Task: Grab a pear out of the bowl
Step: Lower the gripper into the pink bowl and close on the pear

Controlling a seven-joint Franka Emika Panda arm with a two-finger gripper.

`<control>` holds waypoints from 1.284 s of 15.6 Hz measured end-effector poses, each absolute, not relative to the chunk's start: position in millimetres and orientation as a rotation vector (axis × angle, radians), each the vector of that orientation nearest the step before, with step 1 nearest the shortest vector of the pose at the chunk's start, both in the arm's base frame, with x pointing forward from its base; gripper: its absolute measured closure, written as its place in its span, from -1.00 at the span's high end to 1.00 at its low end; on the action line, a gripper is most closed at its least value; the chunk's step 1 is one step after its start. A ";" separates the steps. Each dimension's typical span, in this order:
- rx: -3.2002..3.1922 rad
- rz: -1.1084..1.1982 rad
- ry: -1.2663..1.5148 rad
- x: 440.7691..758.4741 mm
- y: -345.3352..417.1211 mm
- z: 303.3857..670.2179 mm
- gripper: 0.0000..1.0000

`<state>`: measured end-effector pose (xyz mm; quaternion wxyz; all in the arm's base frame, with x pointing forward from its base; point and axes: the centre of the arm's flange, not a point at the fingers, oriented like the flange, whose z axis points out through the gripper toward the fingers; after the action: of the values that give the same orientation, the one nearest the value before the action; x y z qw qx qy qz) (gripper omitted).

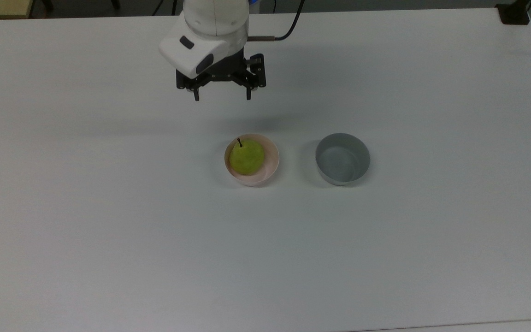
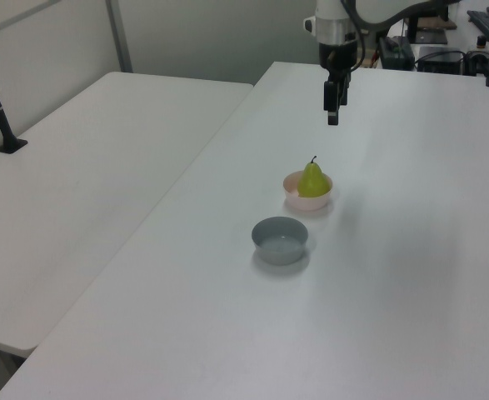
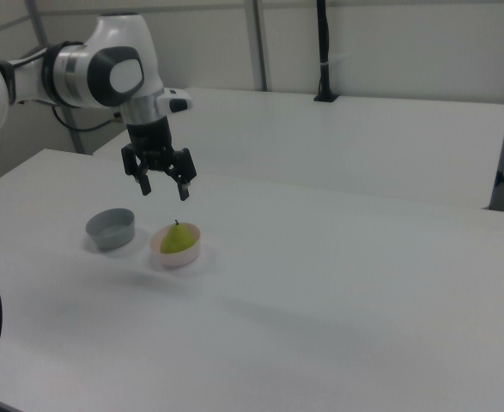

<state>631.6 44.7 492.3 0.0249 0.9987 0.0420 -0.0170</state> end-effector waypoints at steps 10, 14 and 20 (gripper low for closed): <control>3.045 -0.151 0.232 662.0 89.5 372.5 1.00; 3.037 -0.138 0.245 668.5 96.8 346.0 1.00; 3.016 -0.111 0.244 671.9 105.8 331.9 0.89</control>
<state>671.9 105.8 331.9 0.0569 0.9945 0.0804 -0.0365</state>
